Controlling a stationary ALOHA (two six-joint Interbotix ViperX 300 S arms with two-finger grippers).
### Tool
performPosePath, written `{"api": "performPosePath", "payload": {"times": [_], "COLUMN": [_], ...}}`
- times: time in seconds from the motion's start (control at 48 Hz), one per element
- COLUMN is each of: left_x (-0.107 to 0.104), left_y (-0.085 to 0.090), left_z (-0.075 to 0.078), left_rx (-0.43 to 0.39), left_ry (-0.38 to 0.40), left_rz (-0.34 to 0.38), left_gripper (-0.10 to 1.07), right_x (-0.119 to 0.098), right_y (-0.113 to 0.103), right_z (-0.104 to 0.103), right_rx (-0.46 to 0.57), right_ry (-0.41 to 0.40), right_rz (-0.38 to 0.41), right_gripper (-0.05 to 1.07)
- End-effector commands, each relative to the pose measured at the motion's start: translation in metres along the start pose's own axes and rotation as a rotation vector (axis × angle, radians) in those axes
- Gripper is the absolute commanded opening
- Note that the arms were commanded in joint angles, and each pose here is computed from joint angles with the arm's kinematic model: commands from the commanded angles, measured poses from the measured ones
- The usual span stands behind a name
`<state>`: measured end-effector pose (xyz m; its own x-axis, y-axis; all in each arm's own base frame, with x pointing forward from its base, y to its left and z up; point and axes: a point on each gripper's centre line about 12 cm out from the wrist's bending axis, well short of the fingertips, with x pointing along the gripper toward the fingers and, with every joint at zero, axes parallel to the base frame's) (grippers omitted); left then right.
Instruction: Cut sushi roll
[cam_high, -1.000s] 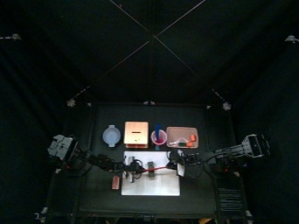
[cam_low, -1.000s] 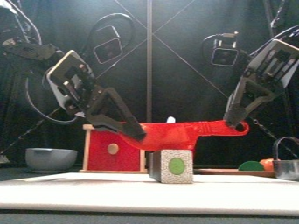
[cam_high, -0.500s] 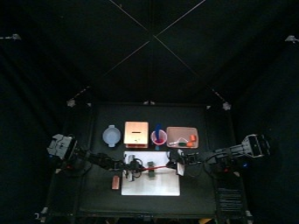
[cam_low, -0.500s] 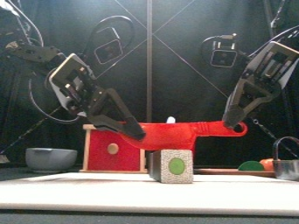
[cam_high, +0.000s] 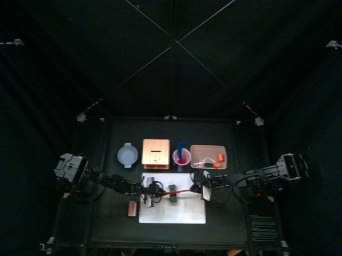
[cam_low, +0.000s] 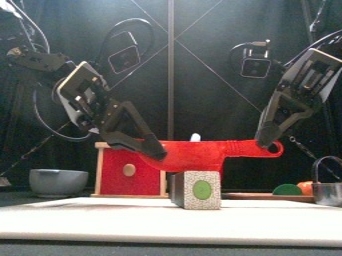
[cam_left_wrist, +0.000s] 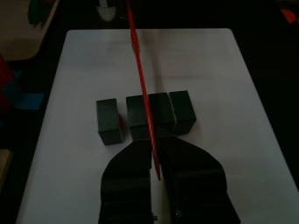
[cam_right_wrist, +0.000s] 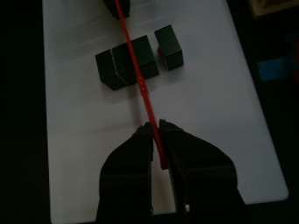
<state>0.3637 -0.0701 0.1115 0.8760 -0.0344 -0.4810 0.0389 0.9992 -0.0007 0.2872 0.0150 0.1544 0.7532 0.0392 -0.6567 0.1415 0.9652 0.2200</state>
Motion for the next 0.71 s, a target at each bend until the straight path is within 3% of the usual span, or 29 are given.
{"api": "performPosePath", "payload": {"times": [0.0,0.521,0.688], "left_x": [-0.001,0.005,0.005], "left_y": [-0.008,-0.01,-0.011], "left_z": [0.016,0.005,0.013], "left_rx": [0.006,0.012,0.011], "left_ry": [-0.046,-0.015,-0.038], "left_rz": [-0.019,-0.02,-0.023], "left_gripper": [0.4,0.4,0.4], "right_x": [-0.002,0.004,0.002], "right_y": [0.0,-0.002,0.0], "right_z": [0.009,0.001,0.006], "right_rx": [0.013,0.029,0.022], "right_ry": [-0.03,0.003,-0.009], "right_rz": [0.003,-0.006,-0.002], "right_gripper": [0.44,0.44,0.44]}}
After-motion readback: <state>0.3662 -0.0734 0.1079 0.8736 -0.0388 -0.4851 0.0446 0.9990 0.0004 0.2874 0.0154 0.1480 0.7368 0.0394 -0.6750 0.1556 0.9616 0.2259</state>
